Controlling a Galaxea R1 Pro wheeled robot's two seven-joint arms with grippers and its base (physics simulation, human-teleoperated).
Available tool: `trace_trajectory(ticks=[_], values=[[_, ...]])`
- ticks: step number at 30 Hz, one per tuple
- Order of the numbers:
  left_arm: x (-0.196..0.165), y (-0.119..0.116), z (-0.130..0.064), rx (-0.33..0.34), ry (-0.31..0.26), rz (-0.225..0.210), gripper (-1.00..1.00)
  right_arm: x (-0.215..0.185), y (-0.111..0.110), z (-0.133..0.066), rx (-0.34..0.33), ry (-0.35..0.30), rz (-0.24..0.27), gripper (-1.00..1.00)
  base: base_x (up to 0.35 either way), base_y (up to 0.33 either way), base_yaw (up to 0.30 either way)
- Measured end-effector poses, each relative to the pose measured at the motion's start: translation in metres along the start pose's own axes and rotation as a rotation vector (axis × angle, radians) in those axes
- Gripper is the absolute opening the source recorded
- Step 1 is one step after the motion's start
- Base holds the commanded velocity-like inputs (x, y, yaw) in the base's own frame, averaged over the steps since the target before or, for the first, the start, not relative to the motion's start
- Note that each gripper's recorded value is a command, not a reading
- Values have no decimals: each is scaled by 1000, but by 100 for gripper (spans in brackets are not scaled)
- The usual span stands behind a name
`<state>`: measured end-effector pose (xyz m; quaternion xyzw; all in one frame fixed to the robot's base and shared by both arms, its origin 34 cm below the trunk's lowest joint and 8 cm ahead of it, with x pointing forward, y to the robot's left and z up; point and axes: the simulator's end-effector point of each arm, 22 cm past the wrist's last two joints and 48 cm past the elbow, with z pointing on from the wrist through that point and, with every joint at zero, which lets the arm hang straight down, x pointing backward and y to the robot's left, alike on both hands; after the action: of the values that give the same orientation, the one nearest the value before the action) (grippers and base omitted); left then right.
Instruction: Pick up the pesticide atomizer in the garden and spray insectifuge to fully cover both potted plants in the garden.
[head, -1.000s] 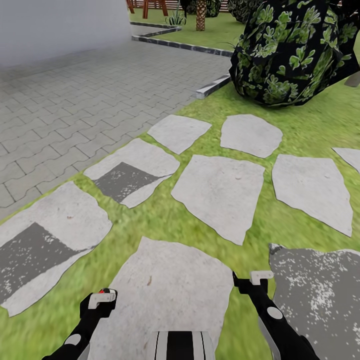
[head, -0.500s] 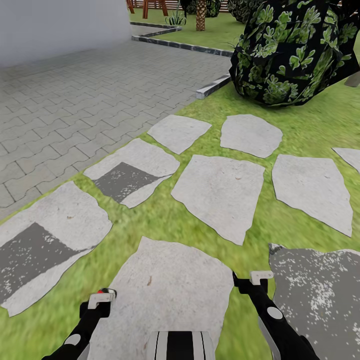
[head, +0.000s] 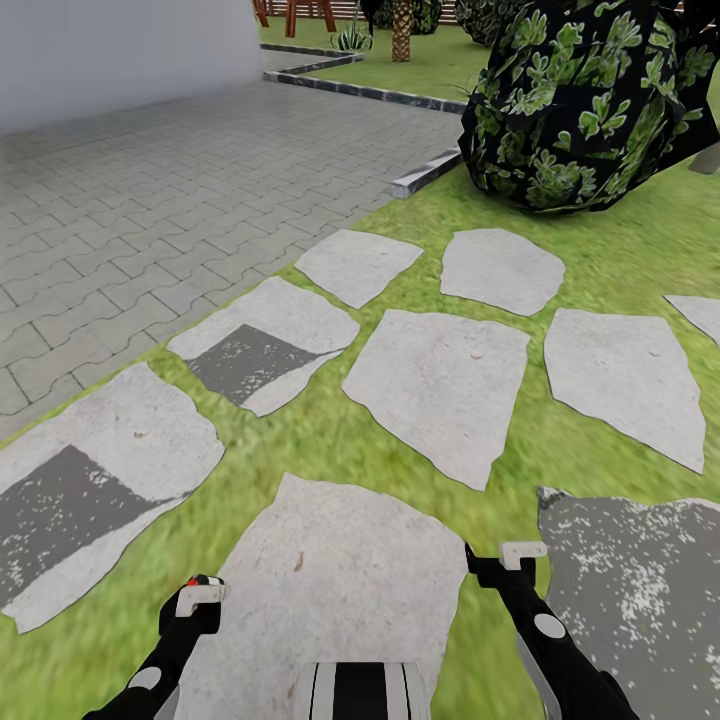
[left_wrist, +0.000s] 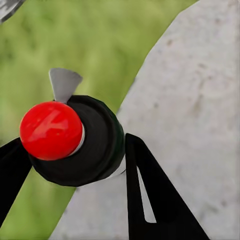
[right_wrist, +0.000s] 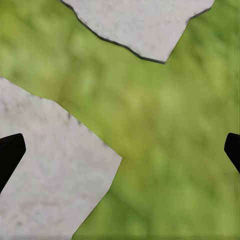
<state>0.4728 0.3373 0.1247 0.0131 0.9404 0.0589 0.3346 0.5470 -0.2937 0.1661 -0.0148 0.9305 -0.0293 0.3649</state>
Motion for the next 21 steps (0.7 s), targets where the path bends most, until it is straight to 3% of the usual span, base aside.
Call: trace_trajectory(ticks=[8,21], values=[[-2,-1,0,7,-2,0,-100,-2,0,-1,0,-4,0,100,0,0,0],[-31,1,-6,3,-55,-6,-100,-33,-2,-8,2,-57,2,100,0,0,0]])
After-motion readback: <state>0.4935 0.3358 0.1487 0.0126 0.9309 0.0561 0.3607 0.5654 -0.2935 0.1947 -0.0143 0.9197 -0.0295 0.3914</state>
